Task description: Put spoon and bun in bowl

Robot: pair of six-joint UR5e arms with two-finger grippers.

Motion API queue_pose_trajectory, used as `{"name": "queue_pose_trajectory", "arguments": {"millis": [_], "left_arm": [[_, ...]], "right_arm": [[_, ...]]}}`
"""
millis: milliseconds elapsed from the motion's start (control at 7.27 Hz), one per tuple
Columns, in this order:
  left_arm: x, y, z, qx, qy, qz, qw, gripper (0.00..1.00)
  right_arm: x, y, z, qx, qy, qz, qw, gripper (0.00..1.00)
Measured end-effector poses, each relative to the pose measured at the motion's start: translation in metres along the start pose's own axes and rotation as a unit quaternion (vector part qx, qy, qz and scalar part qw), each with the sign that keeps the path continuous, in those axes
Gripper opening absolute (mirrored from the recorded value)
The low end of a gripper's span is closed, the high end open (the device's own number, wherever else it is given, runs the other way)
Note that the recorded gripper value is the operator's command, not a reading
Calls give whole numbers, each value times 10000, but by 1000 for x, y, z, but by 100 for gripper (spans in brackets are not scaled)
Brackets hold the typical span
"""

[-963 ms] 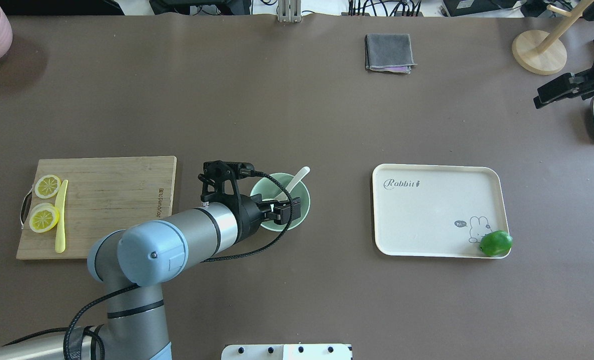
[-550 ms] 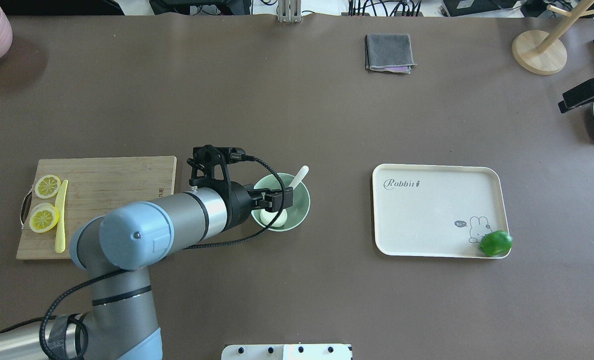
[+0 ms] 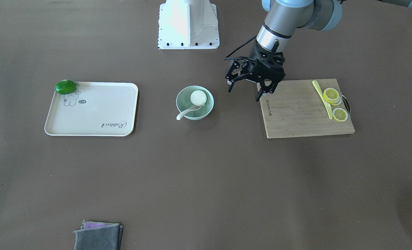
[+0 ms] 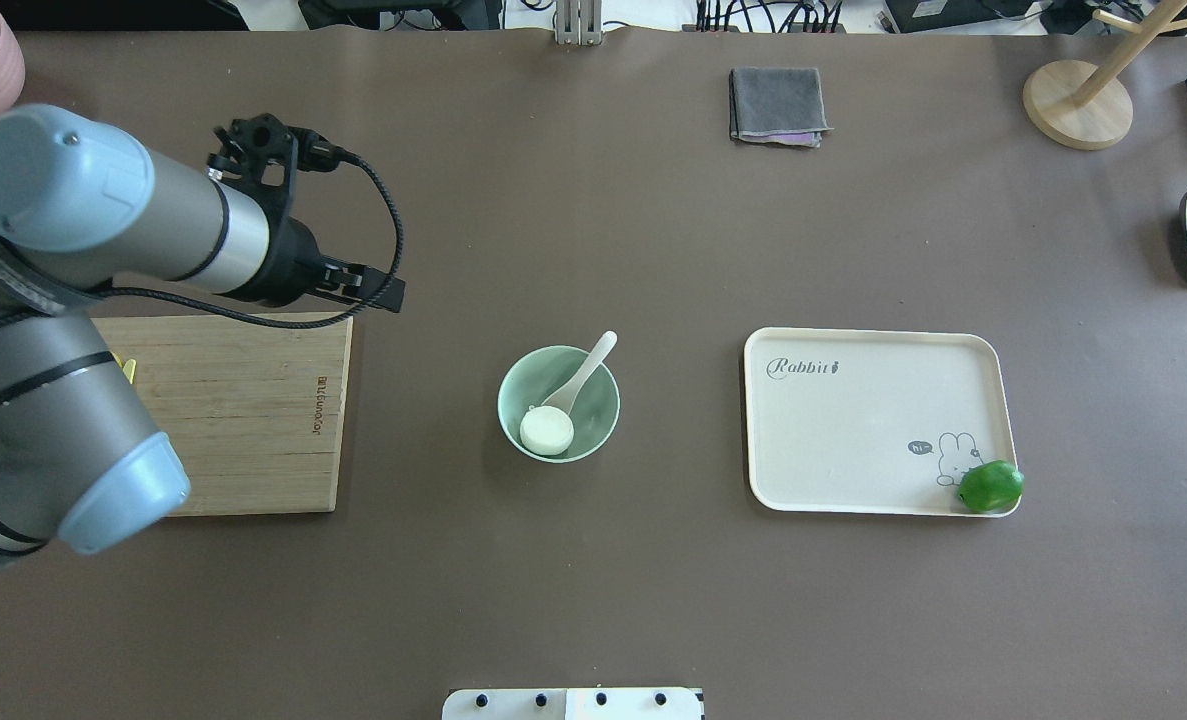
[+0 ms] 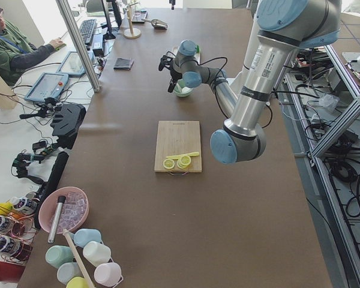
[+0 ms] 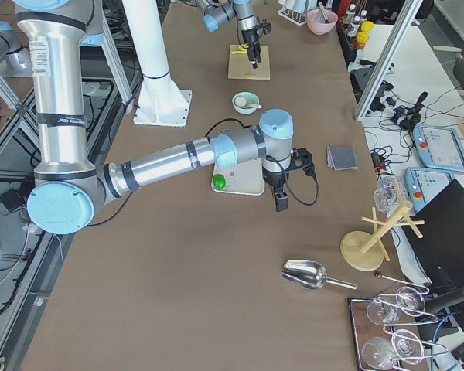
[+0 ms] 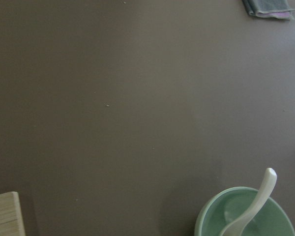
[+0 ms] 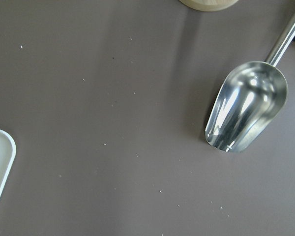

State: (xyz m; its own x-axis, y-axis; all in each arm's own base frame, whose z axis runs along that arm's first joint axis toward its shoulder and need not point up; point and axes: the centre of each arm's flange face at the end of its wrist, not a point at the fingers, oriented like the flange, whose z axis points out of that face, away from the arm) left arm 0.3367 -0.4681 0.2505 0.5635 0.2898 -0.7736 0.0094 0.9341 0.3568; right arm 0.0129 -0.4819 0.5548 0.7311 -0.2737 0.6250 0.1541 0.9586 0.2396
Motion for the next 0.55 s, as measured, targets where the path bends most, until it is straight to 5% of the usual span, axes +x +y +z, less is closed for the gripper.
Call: {"name": "queue_pose_trajectory", "arguments": {"millis": [275, 550], "left_arm": [[-116, -16, -53, -547, -282, -124, 9980, 98], [-240, 28, -68, -842, -750, -492, 9924, 98]], "right_arm": [[31, 37, 9, -163, 4, 97, 9998, 100], [43, 49, 20, -280, -71, 272, 9992, 100]]}}
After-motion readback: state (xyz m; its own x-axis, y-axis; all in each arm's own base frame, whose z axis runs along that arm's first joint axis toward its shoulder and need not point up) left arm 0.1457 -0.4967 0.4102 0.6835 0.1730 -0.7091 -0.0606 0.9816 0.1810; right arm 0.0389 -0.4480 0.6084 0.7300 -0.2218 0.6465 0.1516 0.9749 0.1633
